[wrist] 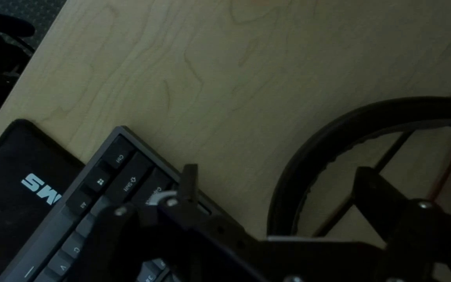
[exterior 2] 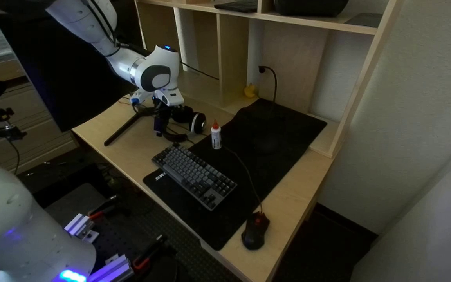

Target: Get the headphones from the table and put them on the second shelf of the top row

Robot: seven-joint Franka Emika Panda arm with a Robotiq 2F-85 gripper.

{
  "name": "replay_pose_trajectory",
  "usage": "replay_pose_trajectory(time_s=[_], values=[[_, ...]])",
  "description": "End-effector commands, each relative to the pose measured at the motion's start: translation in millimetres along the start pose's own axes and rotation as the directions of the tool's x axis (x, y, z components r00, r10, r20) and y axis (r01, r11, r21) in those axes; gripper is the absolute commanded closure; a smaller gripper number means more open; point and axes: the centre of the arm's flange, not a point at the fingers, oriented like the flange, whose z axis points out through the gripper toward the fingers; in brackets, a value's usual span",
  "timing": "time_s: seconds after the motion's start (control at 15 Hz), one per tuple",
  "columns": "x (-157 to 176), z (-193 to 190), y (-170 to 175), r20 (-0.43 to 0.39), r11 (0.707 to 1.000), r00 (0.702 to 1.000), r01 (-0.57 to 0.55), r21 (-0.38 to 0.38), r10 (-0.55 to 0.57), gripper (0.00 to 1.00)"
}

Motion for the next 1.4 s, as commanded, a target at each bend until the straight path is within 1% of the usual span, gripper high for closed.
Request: replay_pose_trajectory(time_s=[0.0,0.27,0.33,0.47,0.53,0.6,0.73,0.8,0.87,1.0,1.07,1.13,1.2,1.33], values=[[0,0,0,0.000,1.000,1.000,-0.011,0.000,0.011,0.00],[-1,0,0,0.000,1.000,1.000,-0.025,-0.001,0.025,0.00],[-2,-2,3,-0.004,0.997,0.998,-0.067,-0.041,0.066,0.00],[-3,0,2,0.015,0.994,0.994,-0.104,-0.014,0.105,0.00],[-2,0,1,-0.001,0.993,0.993,-0.117,0.009,0.117,0.00],[-3,0,1,0.005,0.991,0.991,-0.136,0.002,0.136,0.00],[-1,-1,1,-0.025,0.987,0.987,-0.161,0.005,0.161,0.00],[-2,-1,0,-0.022,0.985,0.985,-0.173,0.018,0.174,0.00],[0,0,0,-0.003,0.989,0.989,-0.150,-0.003,0.150,0.00],[0,0,-1,-0.005,0.986,0.986,-0.165,0.004,0.165,0.00],[5,2,-6,0.005,0.985,0.985,-0.170,-0.029,0.171,0.00],[21,19,-23,0.038,0.977,0.979,-0.198,-0.084,0.202,0.00],[28,34,-30,0.062,0.973,0.976,-0.199,-0.119,0.207,0.00],[33,51,-33,0.071,0.970,0.977,-0.190,-0.154,0.202,0.00]])
